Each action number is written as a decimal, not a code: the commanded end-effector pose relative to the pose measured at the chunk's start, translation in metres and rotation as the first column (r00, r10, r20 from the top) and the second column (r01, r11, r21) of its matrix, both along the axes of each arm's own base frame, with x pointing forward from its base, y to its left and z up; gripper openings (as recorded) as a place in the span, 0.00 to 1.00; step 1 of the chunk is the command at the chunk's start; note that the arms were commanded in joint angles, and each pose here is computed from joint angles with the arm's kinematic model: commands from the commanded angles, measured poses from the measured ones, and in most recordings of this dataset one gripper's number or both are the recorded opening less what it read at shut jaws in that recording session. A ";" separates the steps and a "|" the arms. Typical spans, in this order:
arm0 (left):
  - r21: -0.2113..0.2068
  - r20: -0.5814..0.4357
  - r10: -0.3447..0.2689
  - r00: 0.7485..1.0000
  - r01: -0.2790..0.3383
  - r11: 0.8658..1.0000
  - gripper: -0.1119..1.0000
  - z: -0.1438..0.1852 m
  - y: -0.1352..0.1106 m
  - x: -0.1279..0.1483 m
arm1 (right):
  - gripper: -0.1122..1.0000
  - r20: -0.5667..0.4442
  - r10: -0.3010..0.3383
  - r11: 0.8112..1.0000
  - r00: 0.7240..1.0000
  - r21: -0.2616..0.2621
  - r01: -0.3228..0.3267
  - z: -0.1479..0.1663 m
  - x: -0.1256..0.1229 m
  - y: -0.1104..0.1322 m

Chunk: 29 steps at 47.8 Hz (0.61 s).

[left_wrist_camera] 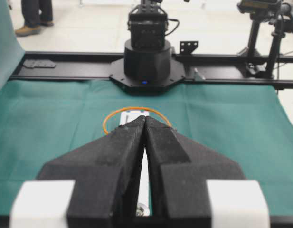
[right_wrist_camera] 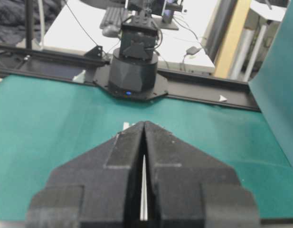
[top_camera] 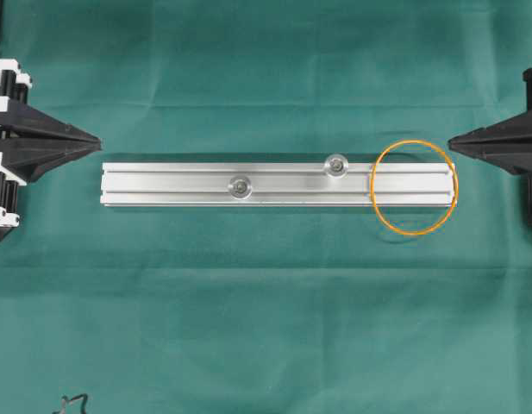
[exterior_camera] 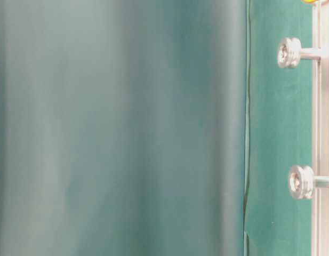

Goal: Hook the rubber onto the shaft.
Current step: 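Rotate the right gripper to point down over the orange rubber band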

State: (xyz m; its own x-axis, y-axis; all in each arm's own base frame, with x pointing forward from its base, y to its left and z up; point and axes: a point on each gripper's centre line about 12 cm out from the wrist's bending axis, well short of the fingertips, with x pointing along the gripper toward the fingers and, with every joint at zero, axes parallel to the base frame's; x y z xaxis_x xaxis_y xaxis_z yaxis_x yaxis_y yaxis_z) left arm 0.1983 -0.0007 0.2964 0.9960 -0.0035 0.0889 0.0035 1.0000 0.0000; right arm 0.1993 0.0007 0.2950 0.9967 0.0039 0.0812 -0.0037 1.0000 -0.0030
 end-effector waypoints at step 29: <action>0.021 0.018 -0.002 1.000 0.002 1.000 0.10 0.017 0.000 0.002 | 0.12 -0.060 -0.003 1.000 0.998 0.010 0.004 0.020 0.007 -0.001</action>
